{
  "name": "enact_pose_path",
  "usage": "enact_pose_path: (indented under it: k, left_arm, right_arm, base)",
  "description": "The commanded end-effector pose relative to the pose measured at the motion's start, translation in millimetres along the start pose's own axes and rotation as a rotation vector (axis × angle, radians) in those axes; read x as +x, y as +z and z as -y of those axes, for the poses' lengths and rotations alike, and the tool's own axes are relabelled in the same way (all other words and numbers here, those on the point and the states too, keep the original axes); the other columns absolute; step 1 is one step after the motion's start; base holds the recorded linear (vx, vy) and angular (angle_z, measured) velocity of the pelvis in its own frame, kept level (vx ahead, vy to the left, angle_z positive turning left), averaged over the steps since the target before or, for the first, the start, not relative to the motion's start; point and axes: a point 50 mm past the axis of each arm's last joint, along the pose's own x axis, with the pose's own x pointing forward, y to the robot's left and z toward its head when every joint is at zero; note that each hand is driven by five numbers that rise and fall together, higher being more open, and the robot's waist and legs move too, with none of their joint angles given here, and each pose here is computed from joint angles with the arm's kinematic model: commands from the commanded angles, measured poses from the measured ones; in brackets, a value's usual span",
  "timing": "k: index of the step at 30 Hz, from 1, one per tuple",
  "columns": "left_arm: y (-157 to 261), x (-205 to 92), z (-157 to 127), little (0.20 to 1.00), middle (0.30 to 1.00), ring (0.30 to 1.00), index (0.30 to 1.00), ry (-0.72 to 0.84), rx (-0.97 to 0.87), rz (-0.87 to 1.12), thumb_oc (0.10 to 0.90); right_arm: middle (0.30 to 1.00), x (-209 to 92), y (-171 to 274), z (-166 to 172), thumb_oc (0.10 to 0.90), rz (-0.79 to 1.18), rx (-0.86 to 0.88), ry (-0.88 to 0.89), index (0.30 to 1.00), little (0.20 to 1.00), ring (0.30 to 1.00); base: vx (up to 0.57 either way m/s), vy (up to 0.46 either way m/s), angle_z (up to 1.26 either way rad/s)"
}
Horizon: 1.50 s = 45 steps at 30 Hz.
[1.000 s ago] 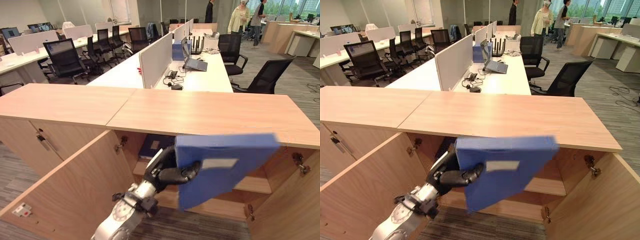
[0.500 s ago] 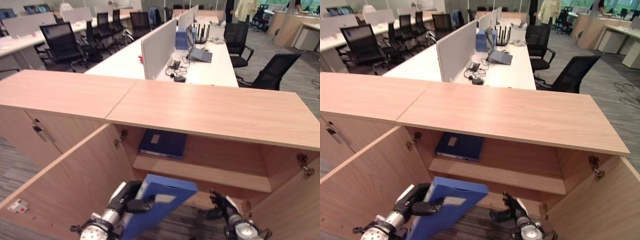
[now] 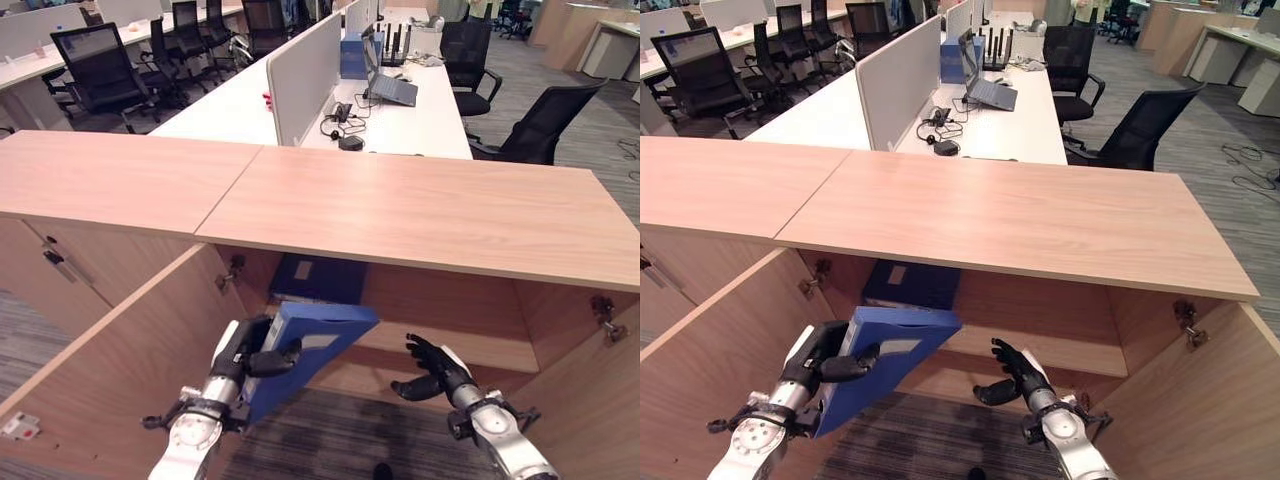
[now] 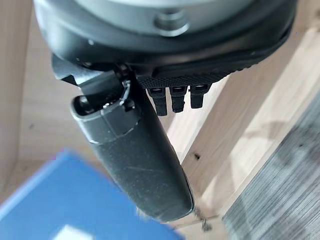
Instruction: Put the empty folder in the office cabinet
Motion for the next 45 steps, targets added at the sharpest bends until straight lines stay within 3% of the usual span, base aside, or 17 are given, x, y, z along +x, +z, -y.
enact_pose_path:
  k: [1, 13, 28, 31, 35, 41, 42, 43, 44, 45]
  left_arm:
    - [68.5, 13.9, -3.7, 0.3, 0.3, 0.3, 0.3, 0.024, -0.021, 0.371, 0.4]
    - [102.5, 13.7, 27.8, 0.3, 0.3, 0.3, 0.3, -0.198, -0.233, 0.51, 0.4]
    - [101.3, -14.3, 41.5, 0.3, 0.3, 0.3, 0.3, -0.469, -0.475, 0.483, 0.4]
    - [93.0, -12.0, 45.7, 0.3, 0.3, 0.3, 0.3, -0.553, -0.498, 0.424, 0.4]
    - [73.6, 3.5, 76.4, 0.3, 0.3, 0.3, 0.3, -0.785, -0.592, 0.273, 0.4]
    - [79.6, 5.4, 106.9, 0.3, 0.3, 0.3, 0.3, -0.982, -0.733, 0.267, 0.4]
    - [79.7, 6.6, 111.9, 0.3, 0.3, 0.3, 0.3, -1.004, -0.775, 0.269, 0.4]
    - [81.3, 6.1, 117.2, 0.3, 0.3, 0.3, 0.3, -1.034, -0.785, 0.27, 0.4]
    - [84.5, 5.8, 119.2, 0.3, 0.3, 0.3, 0.3, -1.047, -0.805, 0.287, 0.4]
    - [86.5, 6.1, 119.7, 0.3, 0.3, 0.3, 0.3, -1.05, -0.821, 0.301, 0.4]
  right_arm:
    - [0.9, 16.8, 72.1, 2.8, 0.8, 0.31, 0.002, 0.018, 0.9, 0.9, 0.9]
    - [0.9, 24.0, 121.2, -3.4, 0.8, 0.473, 0.082, 0.082, 0.9, 0.9, 0.9]
    - [0.9, 27.5, 138.3, 48.2, 0.8, 0.508, 0.152, -0.106, 0.9, 0.9, 0.9]
    - [0.9, 26.6, 143.7, 43.9, 0.8, 0.539, 0.205, -0.033, 0.9, 0.9, 0.9]
    - [0.9, 25.3, 168.6, -0.5, 0.8, 0.629, 0.305, 0.281, 0.9, 0.9, 0.9]
    - [0.9, 20.2, 196.4, -44.9, 0.8, 0.7, 0.323, 0.536, 0.9, 0.9, 0.9]
    - [0.851, 18.5, 199.1, -53.2, 0.767, 0.706, 0.327, 0.583, 0.851, 0.851, 0.851]
    - [0.594, 17.1, 200.2, -65.4, 0.596, 0.702, 0.354, 0.642, 0.594, 0.594, 0.594]
    - [0.479, 15.8, 199.4, -71.4, 0.519, 0.696, 0.372, 0.681, 0.479, 0.479, 0.479]
    - [0.3, 13.8, 196.7, -78.2, 0.4, 0.683, 0.379, 0.727, 0.3, 0.3, 0.3]
  base:
    - [0.0, 0.0, 0.0]
    - [0.0, 0.0, 0.0]
    - [0.0, 0.0, 0.0]
    - [0.0, 0.0, 0.0]
    - [0.0, 0.0, 0.0]
    - [0.0, -0.009, -0.02]
    - [0.0, 0.0, 0.0]
    - [0.0, 0.0, 0.0]
    - [0.0, 0.0, 0.0]
    - [0.0, 0.0, 0.0]
